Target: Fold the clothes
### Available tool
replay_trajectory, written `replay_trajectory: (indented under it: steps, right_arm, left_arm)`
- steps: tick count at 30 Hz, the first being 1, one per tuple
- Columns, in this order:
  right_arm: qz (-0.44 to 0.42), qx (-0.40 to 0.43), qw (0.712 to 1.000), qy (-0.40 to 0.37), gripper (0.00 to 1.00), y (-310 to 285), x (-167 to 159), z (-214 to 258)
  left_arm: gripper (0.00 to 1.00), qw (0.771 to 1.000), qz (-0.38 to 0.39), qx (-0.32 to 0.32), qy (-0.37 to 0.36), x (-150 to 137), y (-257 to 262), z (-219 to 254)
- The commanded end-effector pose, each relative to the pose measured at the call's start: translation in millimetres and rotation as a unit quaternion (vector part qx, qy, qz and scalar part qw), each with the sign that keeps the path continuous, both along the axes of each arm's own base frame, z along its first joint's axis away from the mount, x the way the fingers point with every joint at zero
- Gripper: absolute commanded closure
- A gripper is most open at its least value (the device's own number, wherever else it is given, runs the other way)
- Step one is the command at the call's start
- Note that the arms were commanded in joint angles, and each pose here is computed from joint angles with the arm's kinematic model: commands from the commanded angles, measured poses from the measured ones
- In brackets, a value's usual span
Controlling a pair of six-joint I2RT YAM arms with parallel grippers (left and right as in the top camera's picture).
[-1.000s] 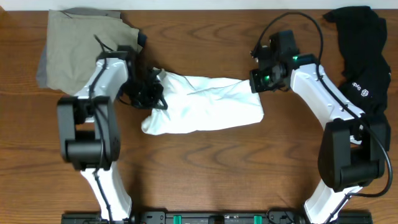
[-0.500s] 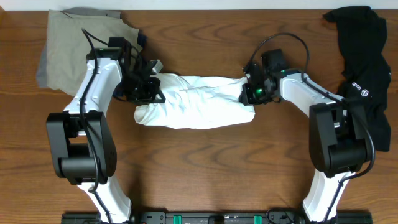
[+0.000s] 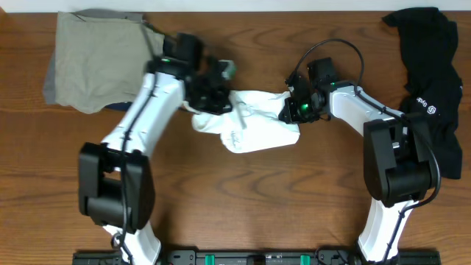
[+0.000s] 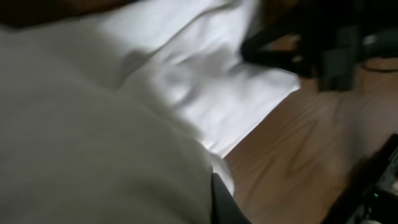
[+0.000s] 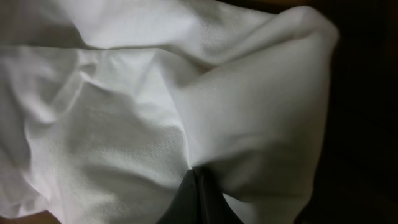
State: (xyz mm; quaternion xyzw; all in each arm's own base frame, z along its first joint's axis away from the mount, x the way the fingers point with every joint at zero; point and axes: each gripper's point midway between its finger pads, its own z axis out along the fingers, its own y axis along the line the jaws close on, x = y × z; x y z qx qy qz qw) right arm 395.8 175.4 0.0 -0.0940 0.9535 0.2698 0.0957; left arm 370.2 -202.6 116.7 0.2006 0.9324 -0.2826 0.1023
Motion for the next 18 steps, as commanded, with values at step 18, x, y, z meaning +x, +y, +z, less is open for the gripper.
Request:
replay_trajectory:
  steps: [18]
  right_arm:
    - [-0.027,0.03,0.999,-0.025,0.99,4,13,15]
  left_arm:
    - [0.94,0.99,-0.087,0.045,-0.104,-5,-106,-24]
